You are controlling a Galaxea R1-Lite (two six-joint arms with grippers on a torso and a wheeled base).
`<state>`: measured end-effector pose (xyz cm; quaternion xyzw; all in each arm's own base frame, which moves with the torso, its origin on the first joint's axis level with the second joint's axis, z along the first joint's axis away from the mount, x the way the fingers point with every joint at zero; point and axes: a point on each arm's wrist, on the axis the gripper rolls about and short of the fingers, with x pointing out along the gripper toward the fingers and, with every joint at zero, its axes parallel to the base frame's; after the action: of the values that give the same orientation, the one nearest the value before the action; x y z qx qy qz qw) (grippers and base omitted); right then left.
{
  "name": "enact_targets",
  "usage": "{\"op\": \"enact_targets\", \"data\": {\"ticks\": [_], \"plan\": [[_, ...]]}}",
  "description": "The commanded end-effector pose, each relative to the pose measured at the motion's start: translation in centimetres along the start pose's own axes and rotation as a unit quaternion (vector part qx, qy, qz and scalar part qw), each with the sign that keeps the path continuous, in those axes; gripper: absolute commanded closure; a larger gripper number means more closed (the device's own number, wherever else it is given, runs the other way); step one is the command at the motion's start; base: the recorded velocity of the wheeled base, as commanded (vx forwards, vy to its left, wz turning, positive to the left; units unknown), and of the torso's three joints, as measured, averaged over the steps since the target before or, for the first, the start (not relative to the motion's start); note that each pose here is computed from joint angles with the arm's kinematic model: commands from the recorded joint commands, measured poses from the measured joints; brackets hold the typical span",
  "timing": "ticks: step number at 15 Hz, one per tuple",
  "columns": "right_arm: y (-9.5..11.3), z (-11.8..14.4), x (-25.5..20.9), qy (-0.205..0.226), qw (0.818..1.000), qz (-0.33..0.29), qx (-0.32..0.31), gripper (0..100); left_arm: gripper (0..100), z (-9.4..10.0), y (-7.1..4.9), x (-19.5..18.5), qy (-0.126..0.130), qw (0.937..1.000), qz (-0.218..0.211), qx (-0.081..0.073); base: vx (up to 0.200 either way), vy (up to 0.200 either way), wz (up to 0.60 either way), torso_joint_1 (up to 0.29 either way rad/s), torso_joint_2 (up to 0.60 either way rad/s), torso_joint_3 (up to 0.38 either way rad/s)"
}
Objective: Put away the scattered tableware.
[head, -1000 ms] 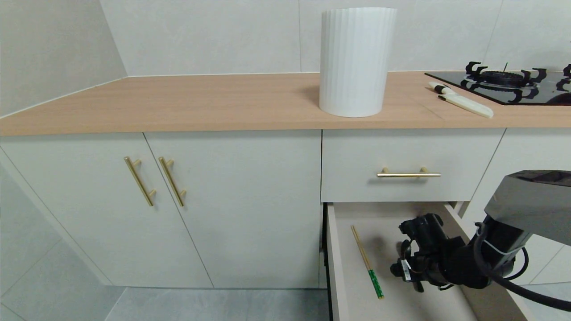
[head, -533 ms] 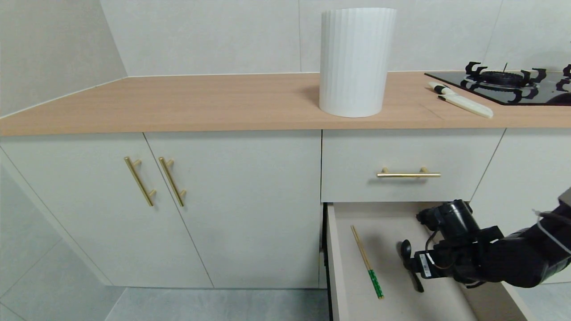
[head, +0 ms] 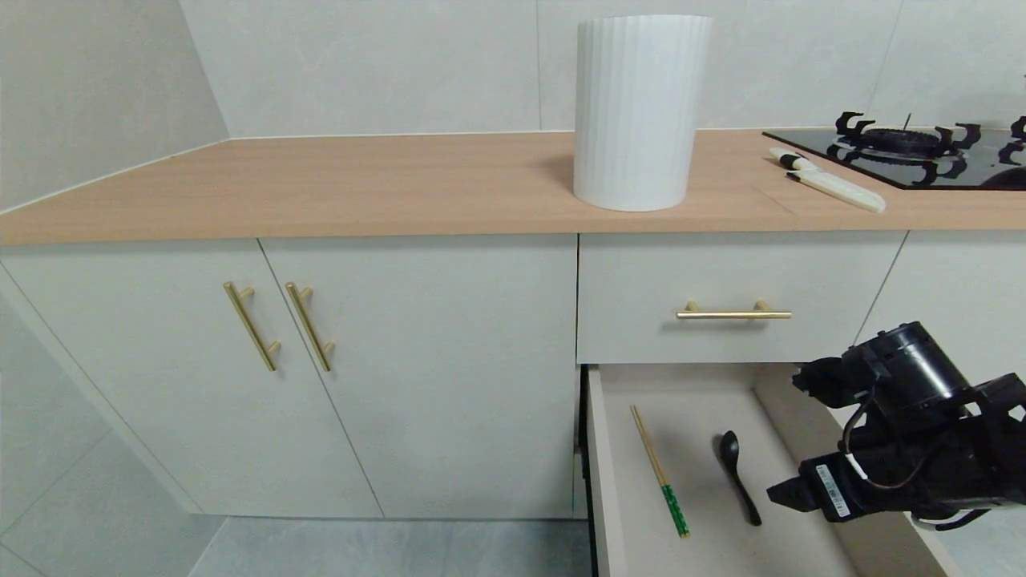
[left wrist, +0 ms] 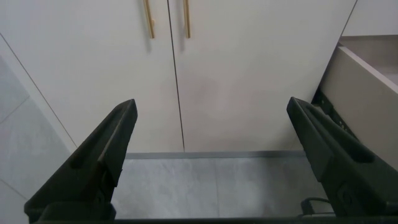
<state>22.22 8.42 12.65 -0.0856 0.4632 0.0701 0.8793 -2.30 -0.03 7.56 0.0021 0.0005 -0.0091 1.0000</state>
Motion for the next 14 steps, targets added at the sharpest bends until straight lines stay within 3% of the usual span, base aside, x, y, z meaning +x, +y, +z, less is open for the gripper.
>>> {"op": "enact_targets", "data": {"ticks": [1, 7, 14], "plan": [[-0.1, 0.16, -1.03, -0.019, 1.0, 0.002, 0.002, 0, 0, 0.0, 0.0, 0.0, 0.0, 1.0, 0.0, -0.001, 0.0, 0.0, 0.0, 0.0, 0.0, 0.0], [0.22, -0.08, -0.93, -0.013, 1.0, 0.006, -0.005, 0, 0, 0.0, 0.0, 0.0, 0.0, 1.0, 0.0, 0.0, 0.0, 0.0, 0.0, 0.0, 0.0, 0.0], [0.37, -0.28, -0.99, -0.006, 1.0, 0.007, -0.01, 0, 0, 0.0, 0.0, 0.0, 0.0, 1.0, 0.0, 0.0, -0.2, 0.0, 0.0, 0.006, 0.0, 0.003]]}}
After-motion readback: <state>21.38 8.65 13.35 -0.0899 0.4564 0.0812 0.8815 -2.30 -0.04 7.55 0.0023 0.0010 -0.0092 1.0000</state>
